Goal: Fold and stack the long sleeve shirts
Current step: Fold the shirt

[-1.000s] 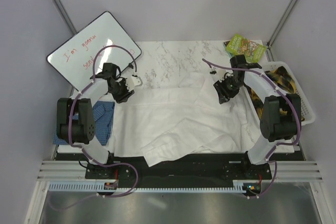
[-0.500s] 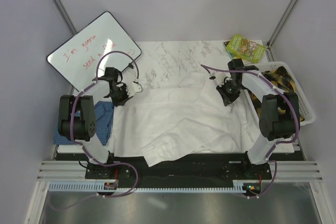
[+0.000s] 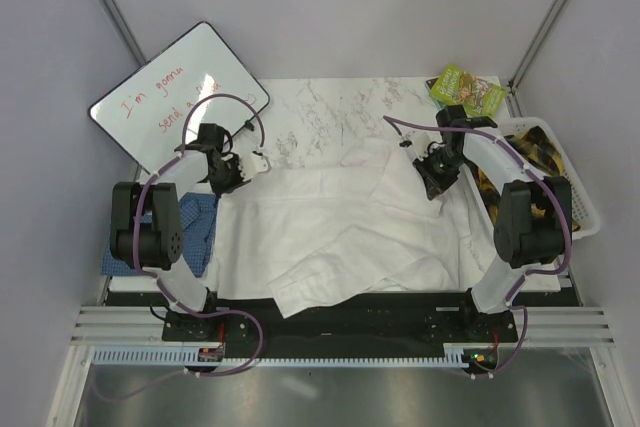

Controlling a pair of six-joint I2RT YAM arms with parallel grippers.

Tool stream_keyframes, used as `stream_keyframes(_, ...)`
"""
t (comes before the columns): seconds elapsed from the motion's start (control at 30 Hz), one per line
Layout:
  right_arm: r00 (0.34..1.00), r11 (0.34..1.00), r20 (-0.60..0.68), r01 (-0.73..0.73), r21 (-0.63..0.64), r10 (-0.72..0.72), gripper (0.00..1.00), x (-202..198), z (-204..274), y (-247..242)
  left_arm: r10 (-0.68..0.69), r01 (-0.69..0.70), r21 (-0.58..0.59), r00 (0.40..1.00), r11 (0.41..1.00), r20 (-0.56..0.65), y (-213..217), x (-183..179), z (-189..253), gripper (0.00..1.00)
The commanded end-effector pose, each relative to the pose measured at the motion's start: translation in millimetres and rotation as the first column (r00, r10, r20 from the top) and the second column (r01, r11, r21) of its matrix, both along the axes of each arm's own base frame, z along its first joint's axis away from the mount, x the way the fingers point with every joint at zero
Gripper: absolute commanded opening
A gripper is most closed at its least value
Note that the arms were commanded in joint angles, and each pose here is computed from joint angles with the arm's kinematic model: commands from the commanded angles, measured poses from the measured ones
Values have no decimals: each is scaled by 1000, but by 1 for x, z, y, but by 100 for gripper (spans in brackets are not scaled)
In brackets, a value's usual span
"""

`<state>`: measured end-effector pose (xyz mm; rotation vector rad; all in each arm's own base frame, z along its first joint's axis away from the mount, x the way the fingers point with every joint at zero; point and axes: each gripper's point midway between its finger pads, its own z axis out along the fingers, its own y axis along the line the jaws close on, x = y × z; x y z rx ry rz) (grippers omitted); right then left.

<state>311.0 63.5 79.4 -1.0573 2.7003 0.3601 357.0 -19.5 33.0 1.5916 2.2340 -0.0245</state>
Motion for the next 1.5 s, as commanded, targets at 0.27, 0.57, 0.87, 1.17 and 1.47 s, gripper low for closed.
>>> stream_keyframes(0.27,966,971,247,18,240,-79,72,87,95,41,-54,82,-237,991,968,120,-48,-7,70,60)
stream_keyframes(0.57,923,972,377,-12,235,-80,72,197,81,105,47,4,-360,990,933,135,-63,6,107,70)
stream_keyframes(0.87,934,993,358,-48,103,8,83,215,1,133,58,-12,-410,993,912,102,-71,-7,106,100)
stream_keyframes(1.17,960,995,280,-55,84,29,78,208,-49,137,59,-16,-402,994,915,95,-70,-6,103,100)
stream_keyframes(1.47,942,993,336,-47,111,7,10,226,-30,142,87,-45,-412,993,910,83,-70,-3,103,100)
